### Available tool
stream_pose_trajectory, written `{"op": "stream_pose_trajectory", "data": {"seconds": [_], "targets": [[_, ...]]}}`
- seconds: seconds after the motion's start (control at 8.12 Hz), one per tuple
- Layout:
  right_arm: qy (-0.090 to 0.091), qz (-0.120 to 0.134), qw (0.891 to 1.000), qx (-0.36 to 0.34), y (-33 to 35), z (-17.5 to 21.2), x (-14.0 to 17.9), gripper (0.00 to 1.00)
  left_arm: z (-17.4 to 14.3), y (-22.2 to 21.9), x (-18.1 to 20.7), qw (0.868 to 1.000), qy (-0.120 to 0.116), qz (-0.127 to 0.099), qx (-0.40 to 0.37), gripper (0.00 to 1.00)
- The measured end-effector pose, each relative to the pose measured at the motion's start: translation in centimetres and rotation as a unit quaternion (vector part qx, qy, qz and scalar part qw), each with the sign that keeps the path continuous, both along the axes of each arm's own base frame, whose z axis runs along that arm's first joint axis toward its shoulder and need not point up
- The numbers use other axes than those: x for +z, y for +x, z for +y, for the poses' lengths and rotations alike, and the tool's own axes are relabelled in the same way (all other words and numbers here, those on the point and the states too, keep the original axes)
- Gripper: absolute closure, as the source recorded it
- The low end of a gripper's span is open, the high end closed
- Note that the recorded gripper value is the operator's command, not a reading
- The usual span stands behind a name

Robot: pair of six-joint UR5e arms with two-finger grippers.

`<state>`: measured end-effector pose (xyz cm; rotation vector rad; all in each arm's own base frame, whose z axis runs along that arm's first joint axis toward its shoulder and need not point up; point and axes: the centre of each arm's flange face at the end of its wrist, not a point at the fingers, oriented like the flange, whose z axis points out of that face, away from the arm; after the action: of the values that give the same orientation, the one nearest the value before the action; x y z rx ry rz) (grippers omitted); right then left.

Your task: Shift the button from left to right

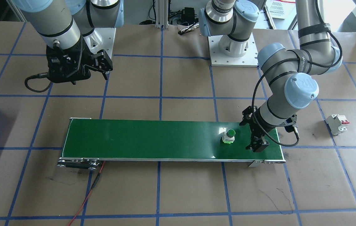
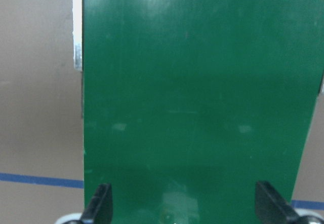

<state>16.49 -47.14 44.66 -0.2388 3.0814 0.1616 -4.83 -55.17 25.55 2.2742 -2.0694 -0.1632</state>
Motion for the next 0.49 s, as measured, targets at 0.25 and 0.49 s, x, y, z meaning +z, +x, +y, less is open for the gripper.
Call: {"op": "stream_pose_trajectory", "data": {"seconds": [0.25,0.49], "targets": [[-0.005,0.0,1.0,-0.005,0.0,-0.2,0.0,0.0,0.4,1.3,1.4,0.996,0.009,-0.059,-0.072,0.0],[-0.006,0.0,1.0,-0.01,0.1,-1.0,-0.8,0.0,-0.5,1.7,6.0,0.983,0.025,-0.093,-0.159,0.0]]}}
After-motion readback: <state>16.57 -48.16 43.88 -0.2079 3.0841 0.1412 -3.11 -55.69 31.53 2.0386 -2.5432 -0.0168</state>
